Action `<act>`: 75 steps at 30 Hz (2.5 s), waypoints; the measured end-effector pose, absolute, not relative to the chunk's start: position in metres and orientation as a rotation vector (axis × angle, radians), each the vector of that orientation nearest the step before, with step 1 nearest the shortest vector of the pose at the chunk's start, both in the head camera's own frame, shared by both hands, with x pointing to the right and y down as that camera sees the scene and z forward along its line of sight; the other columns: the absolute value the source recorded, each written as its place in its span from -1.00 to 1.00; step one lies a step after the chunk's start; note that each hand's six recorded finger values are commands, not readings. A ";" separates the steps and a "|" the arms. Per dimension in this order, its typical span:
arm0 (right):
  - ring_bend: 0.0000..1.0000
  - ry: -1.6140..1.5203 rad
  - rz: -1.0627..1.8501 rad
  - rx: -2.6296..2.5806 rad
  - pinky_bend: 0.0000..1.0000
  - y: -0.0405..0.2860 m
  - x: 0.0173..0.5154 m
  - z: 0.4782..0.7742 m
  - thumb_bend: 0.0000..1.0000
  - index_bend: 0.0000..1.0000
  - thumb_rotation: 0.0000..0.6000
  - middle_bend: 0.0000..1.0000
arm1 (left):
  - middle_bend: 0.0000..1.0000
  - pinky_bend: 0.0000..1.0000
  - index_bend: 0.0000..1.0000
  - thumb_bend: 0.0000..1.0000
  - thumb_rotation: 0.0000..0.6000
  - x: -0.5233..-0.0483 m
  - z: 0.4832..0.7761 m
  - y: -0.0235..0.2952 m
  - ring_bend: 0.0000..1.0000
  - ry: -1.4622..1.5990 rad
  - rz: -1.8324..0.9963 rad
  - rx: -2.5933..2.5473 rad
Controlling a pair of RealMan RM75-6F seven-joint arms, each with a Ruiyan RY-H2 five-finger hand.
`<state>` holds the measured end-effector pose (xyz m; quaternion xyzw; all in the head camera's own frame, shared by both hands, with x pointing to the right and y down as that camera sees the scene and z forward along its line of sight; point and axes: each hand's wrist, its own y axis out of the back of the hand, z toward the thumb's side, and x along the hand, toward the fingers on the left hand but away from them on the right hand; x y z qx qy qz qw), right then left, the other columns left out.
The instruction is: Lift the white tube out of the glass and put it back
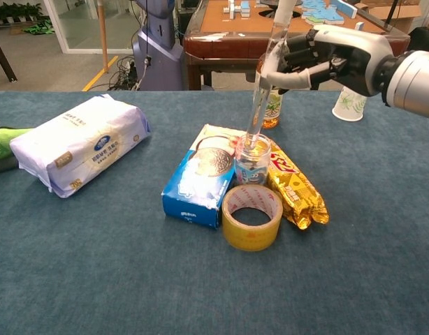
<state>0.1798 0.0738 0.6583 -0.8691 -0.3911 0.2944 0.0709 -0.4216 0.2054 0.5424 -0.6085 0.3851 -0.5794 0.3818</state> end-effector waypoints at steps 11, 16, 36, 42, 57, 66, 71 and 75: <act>-0.25 -1.340 0.783 -2.725 -0.38 0.065 0.187 0.651 0.02 0.28 1.00 -0.07 | -0.60 -0.63 -0.78 -0.57 1.00 -0.421 0.541 0.205 -0.52 0.978 -1.476 -1.551; -0.20 -1.376 0.757 -2.755 -0.38 0.063 0.187 0.649 0.02 0.28 1.00 -0.05 | -0.60 -0.63 -0.78 -0.57 1.00 -0.421 0.541 0.205 -0.52 0.977 -1.478 -1.551; -0.20 -1.329 0.778 -2.721 -0.38 0.053 0.192 0.640 0.02 0.28 1.00 -0.04 | -0.60 -0.63 -0.78 -0.57 1.00 -0.419 0.544 0.202 -0.52 0.970 -1.476 -1.558; -0.20 -1.276 0.822 -2.677 -0.38 0.052 0.195 0.640 0.02 0.28 1.00 -0.04 | -0.60 -0.63 -0.78 -0.57 1.00 -0.418 0.545 0.202 -0.52 0.968 -1.476 -1.559; -0.20 -1.260 0.847 -2.574 -0.38 0.055 0.205 0.639 0.03 0.28 1.00 -0.04 | -0.60 -0.63 -0.78 -0.57 1.00 -0.417 0.546 0.204 -0.52 0.963 -1.479 -1.563; -0.14 -1.344 0.805 -2.597 -0.38 0.055 0.212 0.640 0.02 0.28 1.00 0.01 | -0.60 -0.63 -0.78 -0.57 1.00 -0.416 0.546 0.204 -0.52 0.960 -1.480 -1.564; -0.14 -1.395 0.795 -2.646 -0.38 0.057 0.217 0.641 0.03 0.28 1.00 0.01 | -0.60 -0.63 -0.78 -0.57 1.00 -0.415 0.547 0.204 -0.52 0.956 -1.481 -1.567; -0.14 -1.434 0.799 -2.693 -0.38 0.057 0.225 0.640 0.03 0.29 1.00 0.01 | -0.60 -0.63 -0.78 -0.57 1.00 -0.413 0.548 0.203 -0.52 0.955 -1.477 -1.568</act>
